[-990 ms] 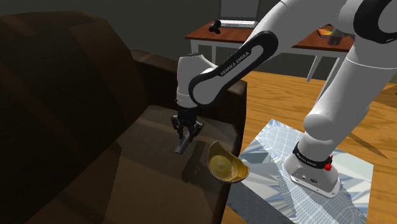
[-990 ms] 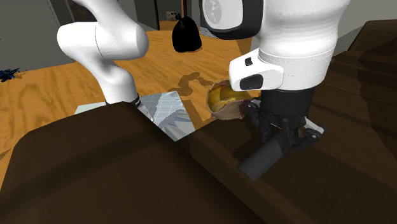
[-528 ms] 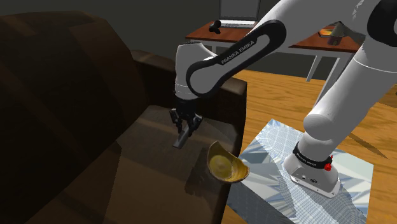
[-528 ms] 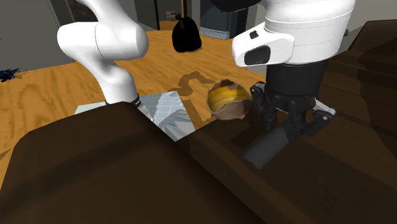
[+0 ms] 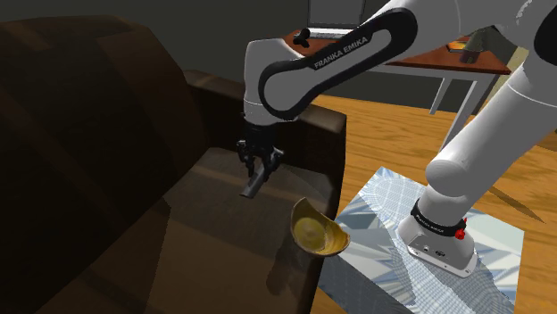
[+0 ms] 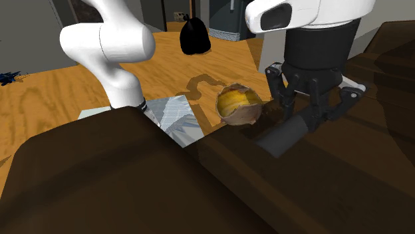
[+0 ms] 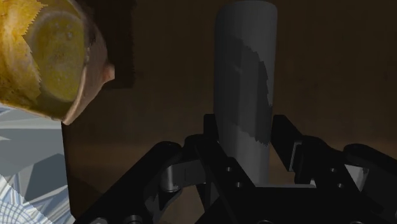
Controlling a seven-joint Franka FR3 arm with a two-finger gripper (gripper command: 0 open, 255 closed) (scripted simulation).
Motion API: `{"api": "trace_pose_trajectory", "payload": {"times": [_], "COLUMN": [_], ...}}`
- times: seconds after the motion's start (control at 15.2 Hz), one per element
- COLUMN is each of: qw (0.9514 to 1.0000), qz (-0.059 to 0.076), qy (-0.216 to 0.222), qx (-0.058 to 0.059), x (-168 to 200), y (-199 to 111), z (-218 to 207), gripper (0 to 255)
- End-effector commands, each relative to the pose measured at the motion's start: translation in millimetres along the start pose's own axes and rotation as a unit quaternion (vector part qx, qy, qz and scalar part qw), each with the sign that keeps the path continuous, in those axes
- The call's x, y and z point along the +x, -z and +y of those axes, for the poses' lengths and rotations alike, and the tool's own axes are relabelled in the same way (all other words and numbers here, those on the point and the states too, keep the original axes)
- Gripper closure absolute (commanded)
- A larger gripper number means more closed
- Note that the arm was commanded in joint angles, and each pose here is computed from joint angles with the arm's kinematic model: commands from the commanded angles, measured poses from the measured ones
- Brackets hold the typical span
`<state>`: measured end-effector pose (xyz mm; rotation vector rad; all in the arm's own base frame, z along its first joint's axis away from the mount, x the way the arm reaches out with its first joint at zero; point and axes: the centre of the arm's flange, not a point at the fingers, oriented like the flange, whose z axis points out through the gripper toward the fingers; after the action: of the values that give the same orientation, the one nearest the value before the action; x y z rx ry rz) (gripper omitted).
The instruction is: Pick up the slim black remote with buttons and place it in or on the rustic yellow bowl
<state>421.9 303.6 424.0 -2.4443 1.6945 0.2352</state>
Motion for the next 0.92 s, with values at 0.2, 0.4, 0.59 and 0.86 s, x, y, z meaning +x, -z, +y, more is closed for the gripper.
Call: {"api": "trace_pose_trajectory", "payload": {"times": [0.2, 0.4, 0.59, 0.86], "qw": [1.0, 1.0, 1.0, 1.0], "qz": [0.0, 0.0, 0.0, 0.0], "qy": [0.0, 0.0, 0.0, 0.0], "qx": [0.0, 0.0, 0.0, 0.0], "x": [-7, -10, -14, -33], "y": [26, 41, 57, 51], "z": [-1, -2, -3, 46], "gripper": [255, 255, 255, 255]}}
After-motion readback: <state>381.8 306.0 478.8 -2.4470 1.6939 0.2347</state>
